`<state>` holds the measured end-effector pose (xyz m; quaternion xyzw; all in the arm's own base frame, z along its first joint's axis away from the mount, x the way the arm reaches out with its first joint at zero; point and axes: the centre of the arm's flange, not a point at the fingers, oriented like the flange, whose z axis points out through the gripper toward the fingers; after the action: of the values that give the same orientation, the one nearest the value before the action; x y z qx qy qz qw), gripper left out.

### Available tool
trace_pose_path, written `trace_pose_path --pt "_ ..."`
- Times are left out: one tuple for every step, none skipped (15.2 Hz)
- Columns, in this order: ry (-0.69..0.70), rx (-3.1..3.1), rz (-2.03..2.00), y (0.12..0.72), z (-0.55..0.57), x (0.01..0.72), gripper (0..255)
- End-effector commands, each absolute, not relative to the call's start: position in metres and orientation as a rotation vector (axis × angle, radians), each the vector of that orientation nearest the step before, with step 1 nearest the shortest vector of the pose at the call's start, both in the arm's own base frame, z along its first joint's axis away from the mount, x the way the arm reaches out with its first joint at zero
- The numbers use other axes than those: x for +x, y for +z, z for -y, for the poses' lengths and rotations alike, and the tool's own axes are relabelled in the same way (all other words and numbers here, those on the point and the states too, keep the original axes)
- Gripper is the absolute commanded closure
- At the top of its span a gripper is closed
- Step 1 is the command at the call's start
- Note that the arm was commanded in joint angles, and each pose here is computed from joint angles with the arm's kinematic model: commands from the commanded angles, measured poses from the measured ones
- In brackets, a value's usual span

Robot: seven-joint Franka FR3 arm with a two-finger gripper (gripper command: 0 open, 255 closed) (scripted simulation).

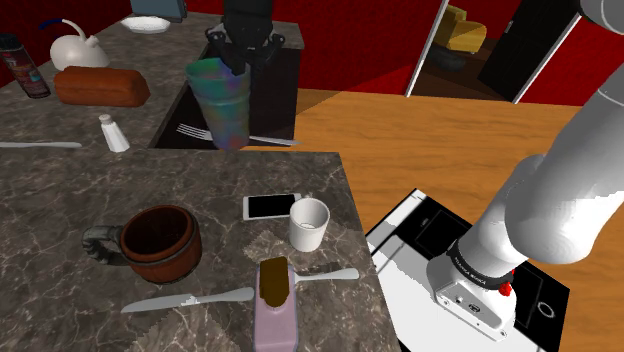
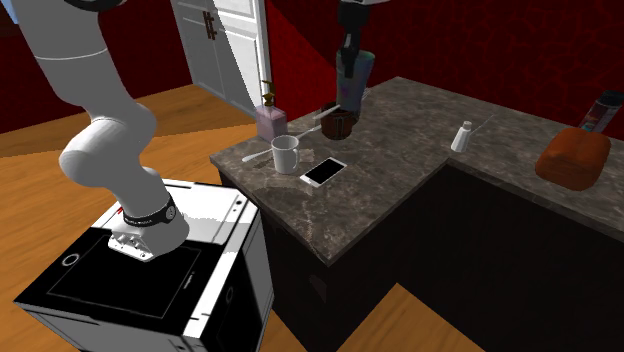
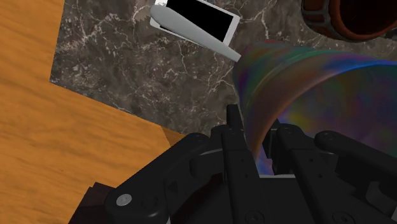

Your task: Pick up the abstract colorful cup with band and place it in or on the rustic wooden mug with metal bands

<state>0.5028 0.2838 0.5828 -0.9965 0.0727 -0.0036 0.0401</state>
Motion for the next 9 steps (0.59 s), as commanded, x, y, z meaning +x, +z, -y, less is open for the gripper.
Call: trace_pose_path --pt "-0.012 -3.053 -0.225 0.586 -0.312 0.498 255" --pt "-0.012 -3.053 -0.225 0.587 -0.325 0.496 255" --pt "-0.012 -3.053 -0.225 0.589 -0.338 0.495 255" --pt "-0.012 -3.053 -0.225 0.591 -0.351 0.493 255" --pt "-0.012 -3.053 -0.225 0.593 -0.364 0.492 255" --pt "-0.012 -3.053 -0.225 0.595 -0.377 0.490 255" --pt "-0.012 -3.053 -0.225 0.597 -0.390 0.488 255" --pt "-0.012 -3.053 -0.225 0.598 -0.403 0.487 255" --pt "-0.012 -3.053 -0.225 0.600 -0.416 0.485 255"
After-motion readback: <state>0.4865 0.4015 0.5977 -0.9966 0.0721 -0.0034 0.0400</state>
